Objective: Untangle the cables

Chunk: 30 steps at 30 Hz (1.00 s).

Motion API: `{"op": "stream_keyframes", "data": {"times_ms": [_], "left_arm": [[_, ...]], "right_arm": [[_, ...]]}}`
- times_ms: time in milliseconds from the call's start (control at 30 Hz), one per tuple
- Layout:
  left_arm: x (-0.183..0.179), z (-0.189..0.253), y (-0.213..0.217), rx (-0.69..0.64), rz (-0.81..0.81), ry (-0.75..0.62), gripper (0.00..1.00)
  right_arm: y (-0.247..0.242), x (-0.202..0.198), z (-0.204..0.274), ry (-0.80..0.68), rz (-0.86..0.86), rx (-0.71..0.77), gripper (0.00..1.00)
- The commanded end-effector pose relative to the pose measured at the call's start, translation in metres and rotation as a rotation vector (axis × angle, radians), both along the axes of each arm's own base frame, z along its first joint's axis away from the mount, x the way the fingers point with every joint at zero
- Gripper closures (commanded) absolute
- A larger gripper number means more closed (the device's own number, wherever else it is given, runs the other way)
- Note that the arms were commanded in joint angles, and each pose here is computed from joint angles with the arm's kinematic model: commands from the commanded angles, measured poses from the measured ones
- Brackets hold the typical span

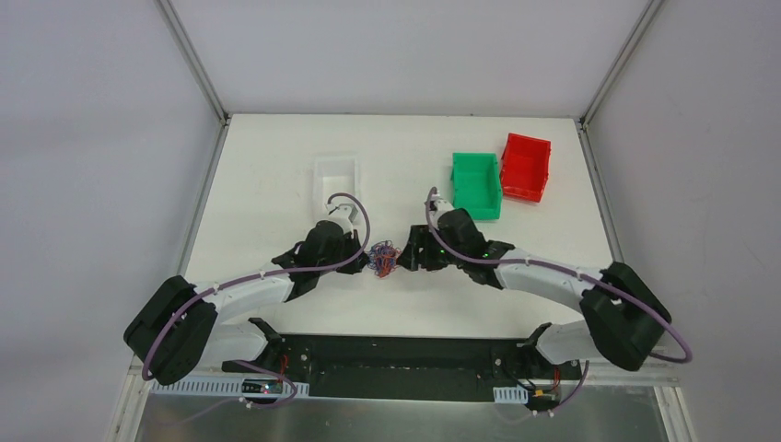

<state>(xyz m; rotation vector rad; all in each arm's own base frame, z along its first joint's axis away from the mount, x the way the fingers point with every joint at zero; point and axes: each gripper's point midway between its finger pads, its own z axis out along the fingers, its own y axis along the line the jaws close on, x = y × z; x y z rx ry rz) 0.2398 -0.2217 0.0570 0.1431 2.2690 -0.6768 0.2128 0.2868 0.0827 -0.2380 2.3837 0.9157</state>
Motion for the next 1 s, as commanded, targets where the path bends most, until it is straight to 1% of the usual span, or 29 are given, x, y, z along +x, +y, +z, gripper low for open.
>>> {"op": "stream_keyframes", "data": {"times_ms": [0,133,333,367,467,533,567,600,633,667,733,767,867,967], "left_arm": [[0.003,0.008,-0.005,-0.026,-0.012,-0.035,1.00],[0.005,0.005,-0.003,-0.012,0.003,-0.023,1.00],[0.005,0.002,-0.004,-0.002,0.004,-0.007,1.00],[0.005,0.002,-0.004,-0.002,0.003,-0.006,1.00],[0.006,0.001,-0.003,0.003,0.009,-0.002,1.00],[0.006,0.000,-0.002,0.006,0.015,0.000,1.00],[0.006,0.000,-0.001,0.009,0.022,0.000,1.00],[0.007,0.000,0.000,0.012,0.025,0.000,1.00],[0.007,0.000,0.000,0.013,0.029,0.000,1.00],[0.006,0.000,0.001,0.011,0.030,-0.001,1.00],[0.007,0.001,0.001,0.010,0.033,-0.004,1.00],[0.007,0.001,0.001,0.009,0.035,-0.004,1.00],[0.007,0.001,0.001,0.010,0.035,-0.005,1.00],[0.007,0.000,0.001,0.010,0.034,-0.004,1.00]], "right_arm": [[0.042,0.016,0.014,-0.094,0.076,-0.011,0.37],[0.052,0.025,-0.005,-0.072,0.033,-0.084,0.39],[0.062,0.034,-0.029,-0.031,-0.036,-0.141,0.44],[0.063,0.035,-0.031,-0.030,-0.041,-0.153,0.47],[0.056,0.040,-0.039,-0.030,-0.090,-0.230,0.59],[0.040,0.046,-0.041,-0.042,-0.162,-0.290,0.63],[0.031,0.049,-0.039,-0.062,-0.205,-0.310,0.63],[0.017,0.050,-0.040,-0.075,-0.241,-0.352,0.61],[0.004,0.053,-0.037,-0.096,-0.282,-0.380,0.53],[-0.013,0.053,-0.036,-0.110,-0.327,-0.432,0.48],[-0.037,0.055,-0.031,-0.114,-0.403,-0.479,0.48],[-0.051,0.055,-0.032,-0.085,-0.429,-0.499,0.49],[-0.078,0.055,-0.030,-0.043,-0.476,-0.531,0.49],[-0.103,0.053,-0.029,-0.038,-0.515,-0.604,0.49]]}}
